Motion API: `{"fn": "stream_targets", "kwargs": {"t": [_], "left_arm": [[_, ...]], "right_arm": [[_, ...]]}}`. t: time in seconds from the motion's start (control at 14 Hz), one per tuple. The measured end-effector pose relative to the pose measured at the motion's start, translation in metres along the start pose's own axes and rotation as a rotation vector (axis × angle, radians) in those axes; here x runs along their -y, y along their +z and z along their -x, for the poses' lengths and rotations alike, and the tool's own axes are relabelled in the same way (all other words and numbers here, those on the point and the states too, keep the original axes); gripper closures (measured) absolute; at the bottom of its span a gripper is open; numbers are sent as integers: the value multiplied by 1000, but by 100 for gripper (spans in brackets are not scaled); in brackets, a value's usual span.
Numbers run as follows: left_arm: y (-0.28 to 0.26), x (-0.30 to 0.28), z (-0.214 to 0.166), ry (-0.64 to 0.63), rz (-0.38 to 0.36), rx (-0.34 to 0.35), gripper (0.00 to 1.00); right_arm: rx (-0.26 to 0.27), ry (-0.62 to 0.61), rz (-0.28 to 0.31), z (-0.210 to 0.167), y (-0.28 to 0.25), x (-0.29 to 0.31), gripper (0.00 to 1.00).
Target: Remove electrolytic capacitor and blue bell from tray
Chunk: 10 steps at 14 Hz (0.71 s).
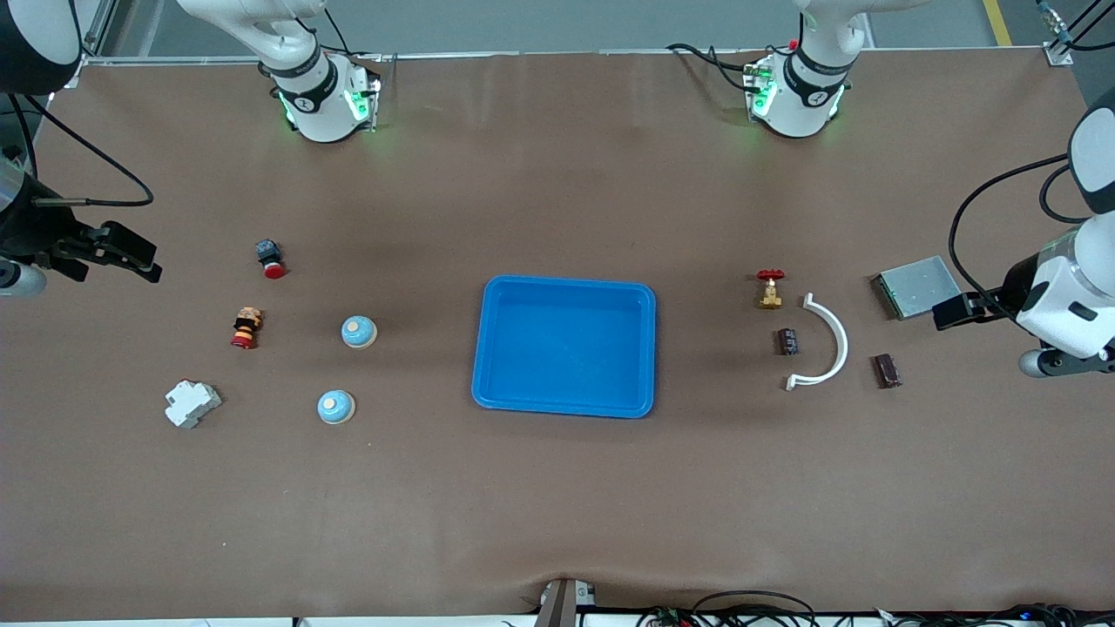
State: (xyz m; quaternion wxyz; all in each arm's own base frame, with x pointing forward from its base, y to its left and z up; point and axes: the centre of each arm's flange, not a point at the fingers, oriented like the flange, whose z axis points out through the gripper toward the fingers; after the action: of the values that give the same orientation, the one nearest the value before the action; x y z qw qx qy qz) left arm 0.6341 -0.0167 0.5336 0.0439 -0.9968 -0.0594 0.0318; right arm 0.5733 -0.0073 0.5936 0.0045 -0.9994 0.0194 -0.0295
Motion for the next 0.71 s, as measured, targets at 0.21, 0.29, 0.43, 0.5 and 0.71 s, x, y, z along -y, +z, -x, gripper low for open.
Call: {"fn": "stream_targets", "kwargs": {"t": [0.21, 0.29, 0.43, 0.5, 0.71], "left_arm": [[-1, -3, 1, -2, 8, 1, 0], [-1, -4, 1, -5, 31, 5, 0], [-2, -4, 1, -16, 79, 12, 0], [-6, -4, 1, -21, 97, 7, 0], [-25, -4, -1, -6, 115, -32, 0]], "right_arm": [[1, 0, 0, 0, 1, 0, 0], [-3, -2, -1, 0, 1, 1, 0], [-9, -5, -1, -1, 0, 3, 0], [-11, -5, -2, -1, -1, 3, 0], [-32, -4, -9, 0, -7, 4, 0]]}}
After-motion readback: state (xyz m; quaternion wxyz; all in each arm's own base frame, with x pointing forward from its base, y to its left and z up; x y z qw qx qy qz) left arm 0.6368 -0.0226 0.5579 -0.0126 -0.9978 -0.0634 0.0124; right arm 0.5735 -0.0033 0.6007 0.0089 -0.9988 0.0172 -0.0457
